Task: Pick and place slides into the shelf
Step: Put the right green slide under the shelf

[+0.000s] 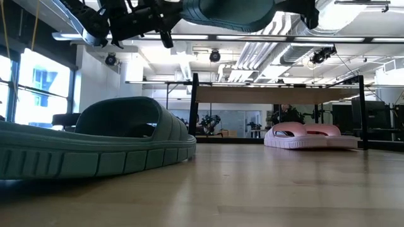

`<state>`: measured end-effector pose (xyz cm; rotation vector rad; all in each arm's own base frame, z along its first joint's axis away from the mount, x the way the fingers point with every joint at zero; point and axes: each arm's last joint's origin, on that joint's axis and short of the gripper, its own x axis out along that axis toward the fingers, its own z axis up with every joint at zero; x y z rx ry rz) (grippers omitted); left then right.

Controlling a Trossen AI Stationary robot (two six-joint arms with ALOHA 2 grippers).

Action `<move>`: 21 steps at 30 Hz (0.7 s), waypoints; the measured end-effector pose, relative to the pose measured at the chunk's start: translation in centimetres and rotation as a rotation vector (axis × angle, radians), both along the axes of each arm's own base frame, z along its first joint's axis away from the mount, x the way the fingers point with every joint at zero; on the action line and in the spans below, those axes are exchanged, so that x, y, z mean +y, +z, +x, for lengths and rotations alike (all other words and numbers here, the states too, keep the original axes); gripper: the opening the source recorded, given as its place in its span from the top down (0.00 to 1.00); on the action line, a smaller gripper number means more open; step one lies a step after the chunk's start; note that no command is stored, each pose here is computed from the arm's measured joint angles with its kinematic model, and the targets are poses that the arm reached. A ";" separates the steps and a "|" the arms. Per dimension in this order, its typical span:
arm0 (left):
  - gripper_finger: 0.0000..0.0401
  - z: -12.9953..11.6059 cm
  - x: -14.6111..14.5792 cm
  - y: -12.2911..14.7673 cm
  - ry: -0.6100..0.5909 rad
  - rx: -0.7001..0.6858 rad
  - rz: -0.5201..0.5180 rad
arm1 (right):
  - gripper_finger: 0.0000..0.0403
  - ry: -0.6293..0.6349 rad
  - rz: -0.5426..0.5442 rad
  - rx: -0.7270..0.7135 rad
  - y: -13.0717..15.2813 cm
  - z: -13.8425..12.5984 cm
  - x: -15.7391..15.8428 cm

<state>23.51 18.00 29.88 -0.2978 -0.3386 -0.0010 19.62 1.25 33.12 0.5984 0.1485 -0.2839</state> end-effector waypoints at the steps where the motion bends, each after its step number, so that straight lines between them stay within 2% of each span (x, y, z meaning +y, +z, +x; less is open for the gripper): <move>1: 0.92 0.0 0.0 0.0 0.000 0.000 0.000 | 0.48 0.006 0.011 0.001 0.0 0.0 0.0; 8: 0.92 0.0 0.0 0.0 0.004 -0.002 -0.001 | 0.48 0.000 0.020 0.050 -0.6 0.2 0.0; 16: 0.91 0.0 0.0 0.0 0.007 -0.004 -0.001 | 0.48 -0.026 -0.024 0.161 -2.6 2.4 0.2; 21: 0.93 0.0 0.0 0.0 0.006 -0.004 -0.001 | 0.52 -0.074 -0.029 0.153 -2.7 2.5 0.3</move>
